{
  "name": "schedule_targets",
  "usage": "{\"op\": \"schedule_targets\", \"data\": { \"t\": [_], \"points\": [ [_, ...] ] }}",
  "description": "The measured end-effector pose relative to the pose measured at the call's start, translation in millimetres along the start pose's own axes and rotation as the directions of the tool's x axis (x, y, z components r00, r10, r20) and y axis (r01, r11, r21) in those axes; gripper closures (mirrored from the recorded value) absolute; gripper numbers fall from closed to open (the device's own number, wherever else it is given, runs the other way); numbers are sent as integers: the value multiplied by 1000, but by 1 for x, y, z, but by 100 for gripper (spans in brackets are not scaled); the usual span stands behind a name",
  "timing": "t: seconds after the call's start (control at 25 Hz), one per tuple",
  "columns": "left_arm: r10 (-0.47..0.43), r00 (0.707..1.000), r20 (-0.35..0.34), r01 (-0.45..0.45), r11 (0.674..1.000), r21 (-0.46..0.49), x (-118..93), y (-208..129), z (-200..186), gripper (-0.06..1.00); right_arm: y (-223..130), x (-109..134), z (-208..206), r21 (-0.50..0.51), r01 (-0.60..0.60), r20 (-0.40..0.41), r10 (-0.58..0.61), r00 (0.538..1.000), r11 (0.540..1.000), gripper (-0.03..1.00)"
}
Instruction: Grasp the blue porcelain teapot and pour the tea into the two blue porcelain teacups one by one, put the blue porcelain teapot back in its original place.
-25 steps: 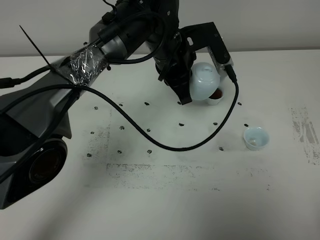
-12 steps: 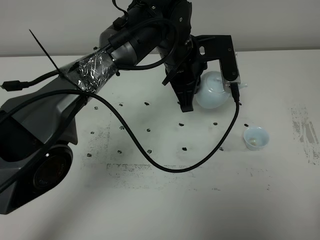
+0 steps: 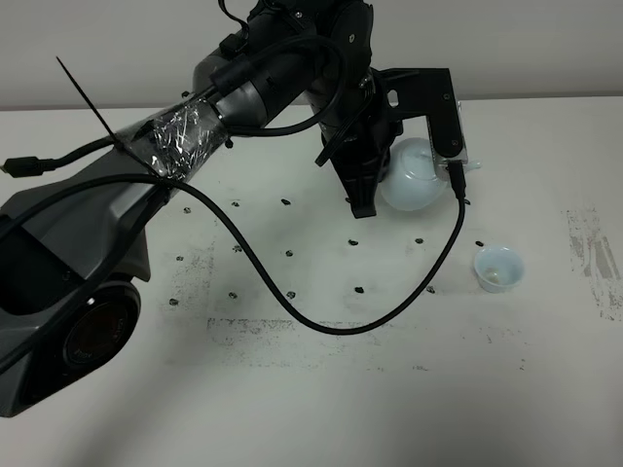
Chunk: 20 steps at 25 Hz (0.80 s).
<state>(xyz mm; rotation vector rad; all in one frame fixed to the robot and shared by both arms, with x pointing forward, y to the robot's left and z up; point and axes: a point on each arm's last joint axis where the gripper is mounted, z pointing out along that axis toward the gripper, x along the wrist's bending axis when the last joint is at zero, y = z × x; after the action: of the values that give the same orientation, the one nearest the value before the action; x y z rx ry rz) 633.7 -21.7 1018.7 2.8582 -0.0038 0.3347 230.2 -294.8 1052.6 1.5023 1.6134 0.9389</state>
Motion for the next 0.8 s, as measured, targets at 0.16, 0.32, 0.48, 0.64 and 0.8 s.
{"op": "schedule_targets", "data": {
  "t": [0.16,0.32,0.48,0.64,0.8],
  "points": [
    [-7,1000,7,7,1000,7,-5,-7,16,91,0,0,0,0,0,0,0,1000,1000,38],
    [-9,1000,23,8,1000,25,-17,-19,41,91,0,0,0,0,0,0,0,1000,1000,38],
    [43,999,23,-43,999,25,-24,-26,49,91,0,0,0,0,0,0,0,1000,1000,38],
    [112,994,2,-112,994,11,-23,-25,46,91,0,0,0,0,0,0,0,1000,1000,38],
    [189,981,-32,-190,982,-6,-20,-23,45,91,0,0,0,0,0,0,0,1000,1000,38]
  ]
}}
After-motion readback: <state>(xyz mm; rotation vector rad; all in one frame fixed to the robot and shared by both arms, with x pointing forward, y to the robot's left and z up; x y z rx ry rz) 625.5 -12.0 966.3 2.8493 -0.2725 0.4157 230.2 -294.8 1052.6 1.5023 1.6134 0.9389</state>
